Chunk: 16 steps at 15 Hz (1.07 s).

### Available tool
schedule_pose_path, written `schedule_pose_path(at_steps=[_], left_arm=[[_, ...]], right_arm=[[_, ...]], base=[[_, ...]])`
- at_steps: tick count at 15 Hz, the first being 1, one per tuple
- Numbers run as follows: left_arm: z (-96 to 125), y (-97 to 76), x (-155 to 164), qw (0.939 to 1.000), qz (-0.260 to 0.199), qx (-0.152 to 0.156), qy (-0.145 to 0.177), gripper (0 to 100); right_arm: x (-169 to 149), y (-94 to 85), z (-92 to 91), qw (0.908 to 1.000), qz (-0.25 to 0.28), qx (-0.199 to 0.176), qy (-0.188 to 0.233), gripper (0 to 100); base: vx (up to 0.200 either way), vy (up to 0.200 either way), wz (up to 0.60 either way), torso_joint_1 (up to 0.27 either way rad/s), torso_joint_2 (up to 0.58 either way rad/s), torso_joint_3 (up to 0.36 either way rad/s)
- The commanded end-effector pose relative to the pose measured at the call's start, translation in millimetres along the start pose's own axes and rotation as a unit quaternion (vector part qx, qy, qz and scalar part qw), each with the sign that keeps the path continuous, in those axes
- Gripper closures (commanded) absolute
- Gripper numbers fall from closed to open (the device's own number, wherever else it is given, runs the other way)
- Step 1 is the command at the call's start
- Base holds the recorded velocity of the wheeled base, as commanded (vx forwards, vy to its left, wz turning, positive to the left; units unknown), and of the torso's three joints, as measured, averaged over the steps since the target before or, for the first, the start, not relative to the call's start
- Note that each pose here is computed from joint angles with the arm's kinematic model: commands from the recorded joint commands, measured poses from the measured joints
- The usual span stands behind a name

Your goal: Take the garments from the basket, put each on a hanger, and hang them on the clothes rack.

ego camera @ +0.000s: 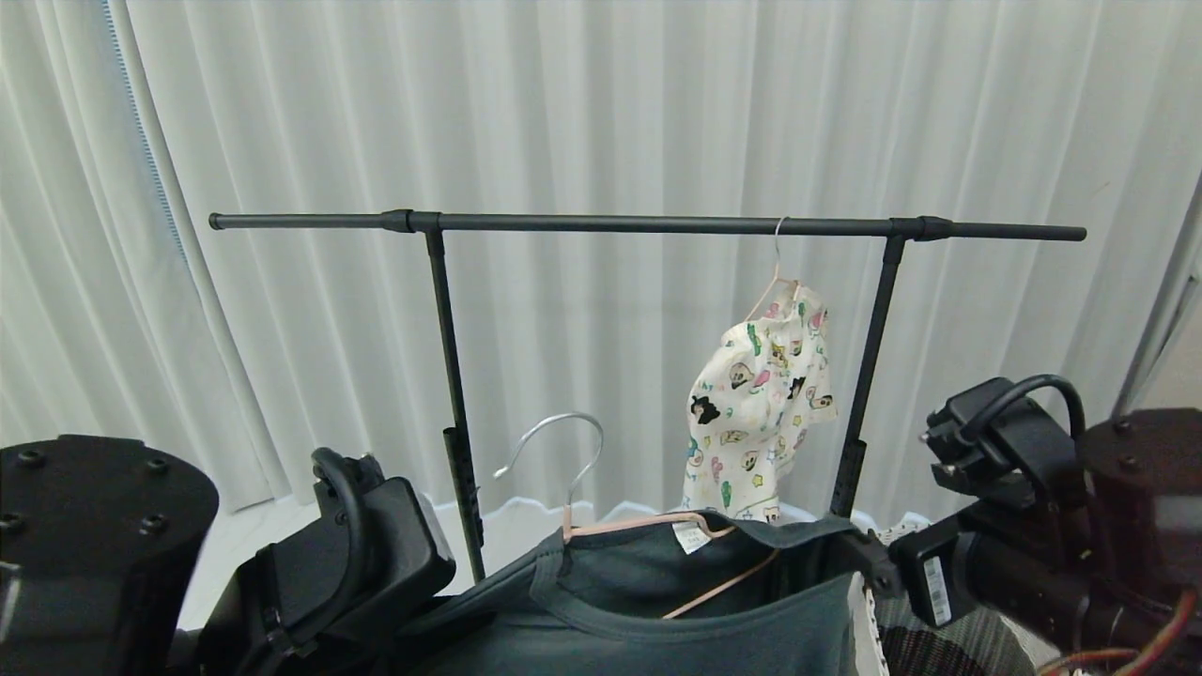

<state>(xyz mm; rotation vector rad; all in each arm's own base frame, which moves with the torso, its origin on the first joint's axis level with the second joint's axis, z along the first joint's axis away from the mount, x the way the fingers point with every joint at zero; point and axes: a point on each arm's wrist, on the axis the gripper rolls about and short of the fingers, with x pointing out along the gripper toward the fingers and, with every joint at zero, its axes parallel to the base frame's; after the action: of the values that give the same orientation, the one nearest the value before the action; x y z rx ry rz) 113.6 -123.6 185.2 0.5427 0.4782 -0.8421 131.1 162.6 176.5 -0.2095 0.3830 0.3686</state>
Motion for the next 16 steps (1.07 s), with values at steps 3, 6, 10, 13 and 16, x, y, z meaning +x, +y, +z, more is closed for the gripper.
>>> schedule_pose_path(at_steps=[3, 6, 10, 13, 16], left_arm=[[1.3, 2.2, 2.6, 1.0000, 0.006, -0.003, -0.002, 100], [-1.3, 3.0, 4.0, 0.9999, 0.012, -0.007, -0.009, 100], [-14.9, -3.2, -7.0, 0.9992, -0.018, 0.007, -0.036, 100], [-24.1, -8.1, -17.2, 0.9944, -0.067, 0.051, -0.065, 100], [-22.8, -9.6, -16.8, 0.9863, -0.101, 0.101, -0.083, 100]], right_arm=[[-27.7, 37.1, -13.0, 0.9932, 0.103, -0.054, -0.005, 0], [-40.6, 46.5, -10.3, 0.9876, 0.143, -0.062, -0.019, 0], [-40.7, 43.2, -3.7, 0.9660, 0.214, -0.140, -0.035, 0], [-29.8, 45.8, 8.5, 0.9305, 0.291, -0.217, -0.046, 0], [-15.8, 64.0, 14.1, 0.8977, 0.357, -0.255, -0.043, 0]], base=[[0.000, 0.000, 0.00, 0.000, 0.00, 0.000], [0.000, 0.000, 0.00, 0.000, 0.00, 0.000], [0.000, 0.000, 0.00, 0.000, 0.00, 0.000], [0.000, 0.000, 0.00, 0.000, 0.00, 0.000], [0.000, 0.000, 0.00, 0.000, 0.00, 0.000]])
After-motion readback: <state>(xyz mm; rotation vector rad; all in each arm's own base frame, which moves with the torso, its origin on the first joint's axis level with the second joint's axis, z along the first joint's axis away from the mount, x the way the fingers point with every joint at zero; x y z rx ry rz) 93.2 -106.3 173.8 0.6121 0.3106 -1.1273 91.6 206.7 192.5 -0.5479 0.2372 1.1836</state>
